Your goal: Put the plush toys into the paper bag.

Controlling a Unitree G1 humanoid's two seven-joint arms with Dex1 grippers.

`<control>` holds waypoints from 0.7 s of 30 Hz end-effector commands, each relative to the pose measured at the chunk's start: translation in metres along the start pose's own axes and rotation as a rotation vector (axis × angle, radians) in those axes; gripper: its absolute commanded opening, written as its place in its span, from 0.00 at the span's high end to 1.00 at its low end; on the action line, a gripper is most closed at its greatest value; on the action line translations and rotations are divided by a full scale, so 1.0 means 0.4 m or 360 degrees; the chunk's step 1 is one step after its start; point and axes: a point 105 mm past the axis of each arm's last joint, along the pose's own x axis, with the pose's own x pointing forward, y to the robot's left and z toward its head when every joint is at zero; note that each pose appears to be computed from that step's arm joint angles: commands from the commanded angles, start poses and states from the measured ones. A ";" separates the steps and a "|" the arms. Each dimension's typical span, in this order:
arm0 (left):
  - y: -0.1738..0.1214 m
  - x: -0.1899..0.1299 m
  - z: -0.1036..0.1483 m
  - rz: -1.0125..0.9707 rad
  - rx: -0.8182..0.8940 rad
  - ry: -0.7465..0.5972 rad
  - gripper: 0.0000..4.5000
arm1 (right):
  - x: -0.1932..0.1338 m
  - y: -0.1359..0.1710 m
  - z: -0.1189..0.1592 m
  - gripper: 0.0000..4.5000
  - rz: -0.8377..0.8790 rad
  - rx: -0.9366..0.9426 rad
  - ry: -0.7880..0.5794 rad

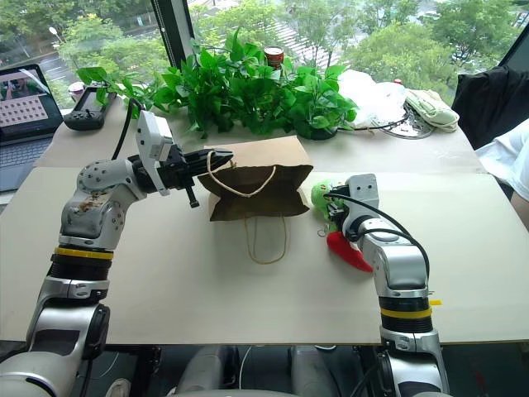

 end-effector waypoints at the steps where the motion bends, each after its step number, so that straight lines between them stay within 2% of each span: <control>1: 0.002 0.009 0.039 -0.0018 0.0082 -0.0048 1.00 | -0.011 0.000 0.045 0.79 0.0003 -0.0034 -0.0121; 2: 0.002 0.009 0.038 -0.0019 0.0083 -0.0046 1.00 | -0.011 0.002 0.045 0.84 0.0009 -0.0033 -0.0118; 4: 0.003 0.009 0.038 -0.0019 0.0083 -0.0044 1.00 | -0.011 -0.002 0.049 0.99 -0.0006 -0.0033 -0.0128; 8: 0.003 0.009 0.037 -0.0019 0.0081 -0.0042 1.00 | -0.034 -0.026 0.090 0.99 -0.0058 -0.0051 -0.0231; 16: 0.001 0.012 0.034 -0.0027 0.0059 -0.0044 1.00 | -0.166 -0.049 0.214 0.99 -0.0009 -0.0131 -0.0478; 18: 0.000 0.014 0.032 -0.0030 0.0048 -0.0046 1.00 | -0.195 -0.031 0.227 0.99 0.0104 -0.0130 -0.0485; 21: -0.005 0.019 0.031 -0.0041 0.0033 -0.0054 1.00 | -0.239 -0.001 0.204 0.99 0.0300 -0.0186 -0.0368</control>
